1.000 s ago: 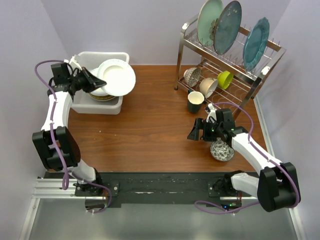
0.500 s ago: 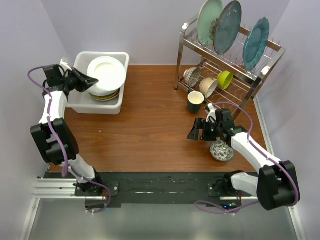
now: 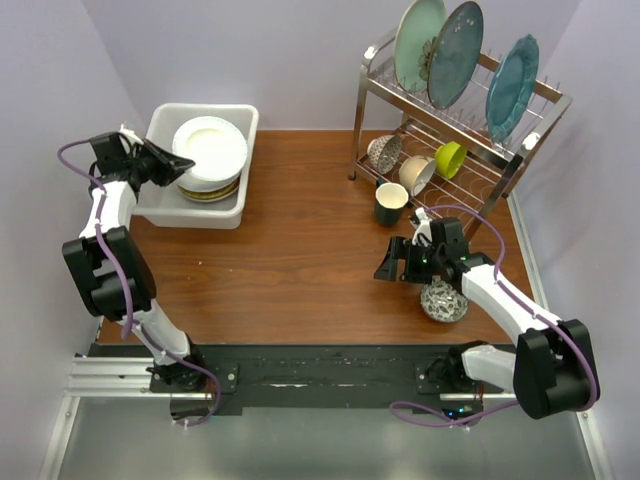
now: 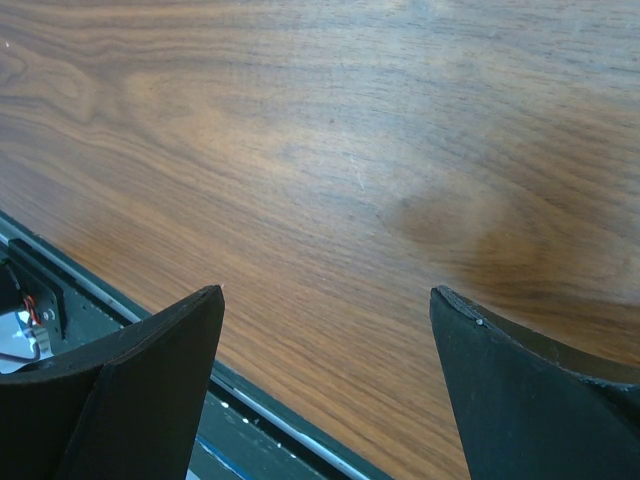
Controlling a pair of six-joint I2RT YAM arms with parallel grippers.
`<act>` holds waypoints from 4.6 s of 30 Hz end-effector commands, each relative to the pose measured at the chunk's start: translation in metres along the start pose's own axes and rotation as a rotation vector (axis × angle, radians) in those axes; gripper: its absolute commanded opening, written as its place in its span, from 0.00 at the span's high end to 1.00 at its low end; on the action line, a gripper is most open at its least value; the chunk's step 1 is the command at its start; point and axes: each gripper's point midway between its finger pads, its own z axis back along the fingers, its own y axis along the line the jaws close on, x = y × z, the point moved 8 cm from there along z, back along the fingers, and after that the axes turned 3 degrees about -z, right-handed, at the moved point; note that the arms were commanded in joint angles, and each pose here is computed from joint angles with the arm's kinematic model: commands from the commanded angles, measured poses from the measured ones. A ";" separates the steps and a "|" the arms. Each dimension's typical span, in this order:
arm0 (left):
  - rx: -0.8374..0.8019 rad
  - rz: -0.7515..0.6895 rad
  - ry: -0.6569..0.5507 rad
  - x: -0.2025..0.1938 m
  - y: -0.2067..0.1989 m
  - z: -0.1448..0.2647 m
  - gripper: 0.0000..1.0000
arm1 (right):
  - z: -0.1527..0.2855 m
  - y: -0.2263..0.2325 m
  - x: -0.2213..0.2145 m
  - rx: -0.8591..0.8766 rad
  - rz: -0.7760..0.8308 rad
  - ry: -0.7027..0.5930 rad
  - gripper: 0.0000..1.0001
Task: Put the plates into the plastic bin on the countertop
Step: Place the plate in the plastic bin, then reset both arms
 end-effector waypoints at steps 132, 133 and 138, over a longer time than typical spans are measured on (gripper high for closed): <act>0.154 -0.971 -0.022 -0.073 -0.153 0.063 0.00 | 0.008 0.017 0.022 -0.014 0.045 -0.041 0.11; 0.147 -0.983 0.006 -0.083 -0.153 0.060 0.00 | 0.009 0.019 0.024 -0.018 0.050 -0.046 0.11; 0.194 -1.014 0.041 -0.108 -0.149 0.054 0.00 | 0.016 0.024 0.031 -0.051 0.070 -0.074 0.11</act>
